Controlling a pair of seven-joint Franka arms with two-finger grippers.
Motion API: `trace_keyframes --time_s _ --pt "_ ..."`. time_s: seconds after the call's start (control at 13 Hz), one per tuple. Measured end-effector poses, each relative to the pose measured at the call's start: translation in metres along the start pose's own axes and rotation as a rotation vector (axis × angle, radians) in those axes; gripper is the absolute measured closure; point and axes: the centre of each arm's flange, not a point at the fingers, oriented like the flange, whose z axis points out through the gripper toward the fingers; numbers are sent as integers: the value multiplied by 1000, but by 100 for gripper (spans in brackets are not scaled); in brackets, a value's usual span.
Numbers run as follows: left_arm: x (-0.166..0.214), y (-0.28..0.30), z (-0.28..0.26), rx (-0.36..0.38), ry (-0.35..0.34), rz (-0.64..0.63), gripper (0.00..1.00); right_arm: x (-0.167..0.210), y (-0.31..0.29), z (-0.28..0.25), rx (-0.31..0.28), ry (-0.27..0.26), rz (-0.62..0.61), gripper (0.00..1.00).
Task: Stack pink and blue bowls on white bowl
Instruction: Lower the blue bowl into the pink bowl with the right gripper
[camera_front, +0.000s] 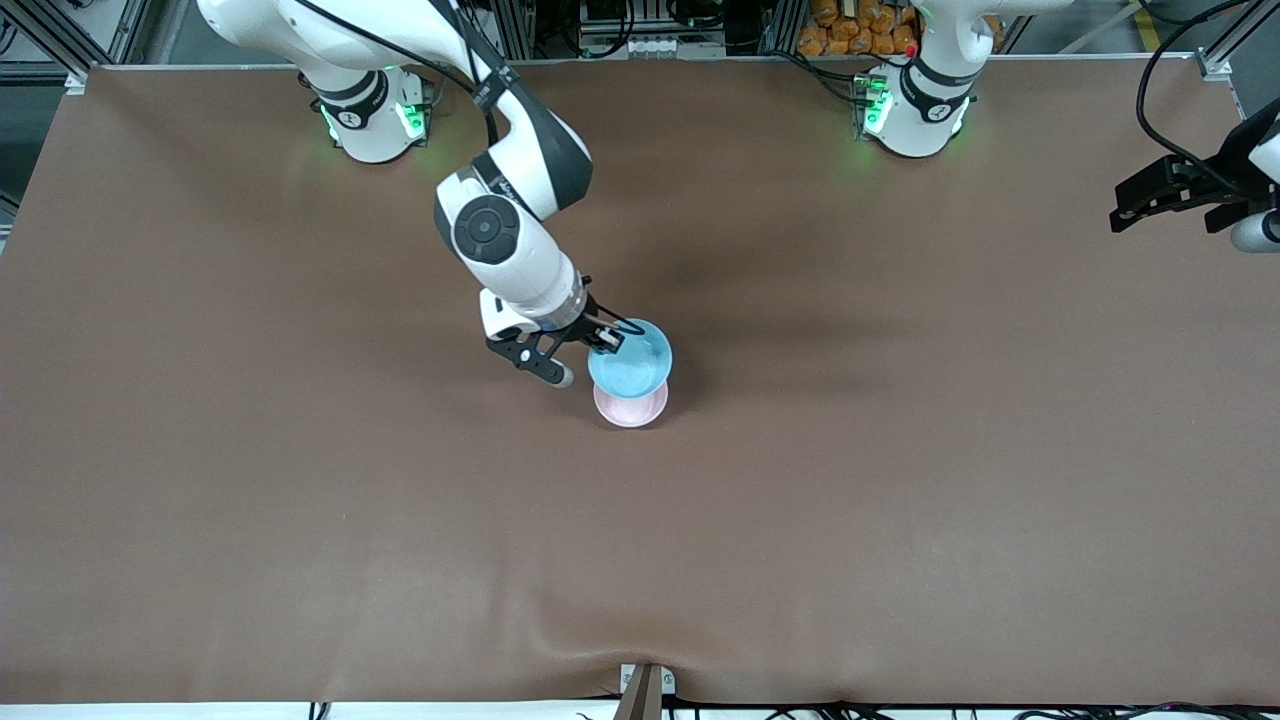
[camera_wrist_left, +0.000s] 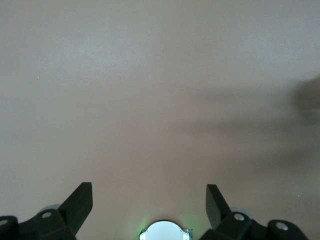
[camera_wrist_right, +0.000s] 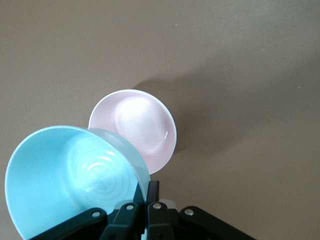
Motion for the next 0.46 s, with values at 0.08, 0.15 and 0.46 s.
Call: trace_keyframes --time_s 0.08,0.15,0.46 --pt "0 0 0 0 0 0 0 -1 -1 12 9 7 -3 96" --pt "0 0 0 0 0 0 0 -2 -1 24 14 14 -5 96" --pt "0 0 0 0 -1 1 0 2 4 54 -17 44 -38 96"
